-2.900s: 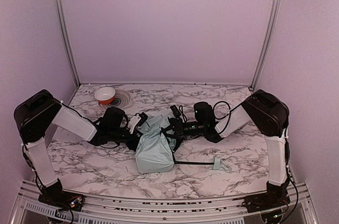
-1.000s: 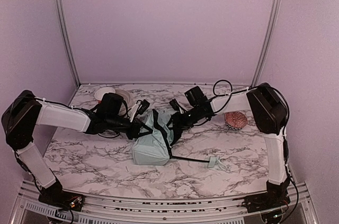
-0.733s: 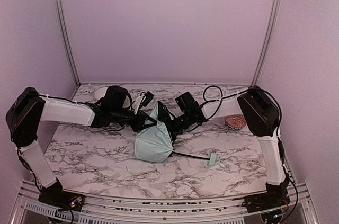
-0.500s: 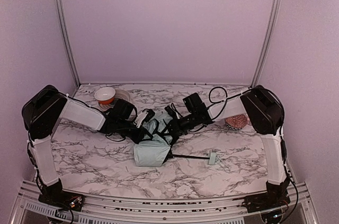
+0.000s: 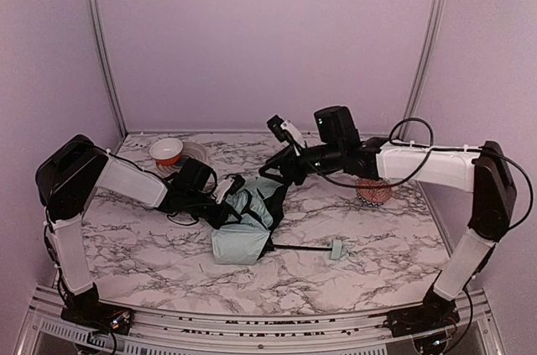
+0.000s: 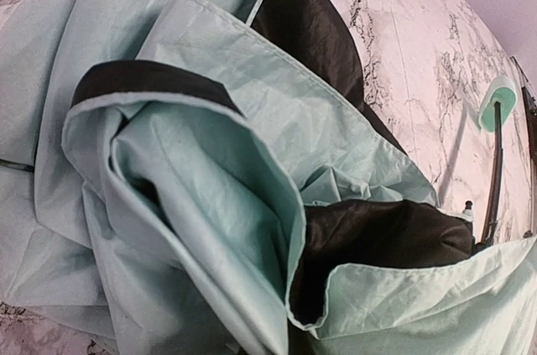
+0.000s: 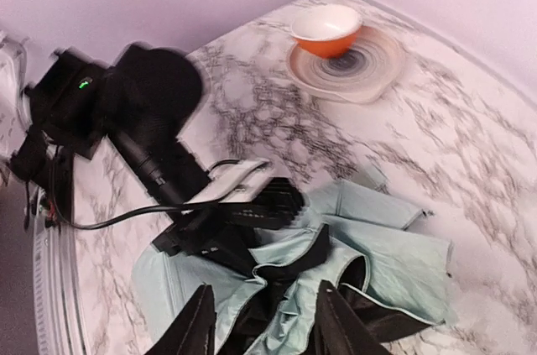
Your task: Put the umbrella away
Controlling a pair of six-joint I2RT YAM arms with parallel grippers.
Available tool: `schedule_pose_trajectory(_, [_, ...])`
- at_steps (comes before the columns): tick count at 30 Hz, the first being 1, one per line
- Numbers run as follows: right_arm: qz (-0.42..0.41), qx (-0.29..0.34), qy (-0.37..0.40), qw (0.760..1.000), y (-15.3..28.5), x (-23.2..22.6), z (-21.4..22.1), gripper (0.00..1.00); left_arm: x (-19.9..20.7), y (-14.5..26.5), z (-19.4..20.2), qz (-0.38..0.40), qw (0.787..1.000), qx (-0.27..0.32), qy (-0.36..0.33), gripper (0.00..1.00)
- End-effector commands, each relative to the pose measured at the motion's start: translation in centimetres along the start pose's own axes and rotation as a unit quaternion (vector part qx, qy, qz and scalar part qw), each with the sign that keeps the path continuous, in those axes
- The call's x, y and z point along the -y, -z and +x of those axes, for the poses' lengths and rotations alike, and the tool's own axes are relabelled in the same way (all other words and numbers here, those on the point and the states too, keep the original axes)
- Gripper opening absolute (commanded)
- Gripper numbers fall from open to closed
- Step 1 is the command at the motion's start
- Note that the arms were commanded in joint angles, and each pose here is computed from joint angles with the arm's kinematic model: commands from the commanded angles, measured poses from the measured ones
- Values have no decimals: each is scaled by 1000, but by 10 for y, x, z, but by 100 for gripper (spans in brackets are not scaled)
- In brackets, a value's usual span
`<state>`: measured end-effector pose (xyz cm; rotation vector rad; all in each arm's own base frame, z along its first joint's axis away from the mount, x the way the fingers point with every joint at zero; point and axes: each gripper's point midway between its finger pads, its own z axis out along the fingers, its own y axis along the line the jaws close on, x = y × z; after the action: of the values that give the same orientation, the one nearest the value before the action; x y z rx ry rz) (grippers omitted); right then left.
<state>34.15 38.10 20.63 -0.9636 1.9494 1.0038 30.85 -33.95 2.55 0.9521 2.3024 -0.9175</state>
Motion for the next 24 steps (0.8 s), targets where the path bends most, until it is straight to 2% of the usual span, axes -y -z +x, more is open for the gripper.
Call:
schedule_pose_trajectory(1, [-3,-55,235,970,-15,-67,50,50,-15,-8,63,-20,994,-97,49,0])
schedule_pose_trajectory(2, [-7,-63,266,962,-18,-80,59,56,-14,-8,63,-18,994,-99,50,0])
schedule_pose_trajectory(3, [-8,-76,293,953,-22,-89,69,73,-13,-8,63,-17,994,-100,50,0])
schedule_pose_trajectory(5, [0,-92,340,936,-30,-101,82,94,-13,-8,64,-15,993,-101,52,0])
schedule_pose_trajectory(6, [3,-99,359,928,-35,-105,89,99,-13,-8,64,-14,993,-102,52,0])
schedule_pose_trajectory(9, [5,-130,392,911,-52,-105,107,100,-13,-8,65,-12,993,-105,53,0])
schedule_pose_trajectory(16, [16,-233,408,883,-76,-77,150,99,-13,-8,66,-14,993,-108,49,0])
schedule_pose_trajectory(24, [27,-298,387,872,-89,-57,184,78,-12,-10,67,-6,992,-111,53,0])
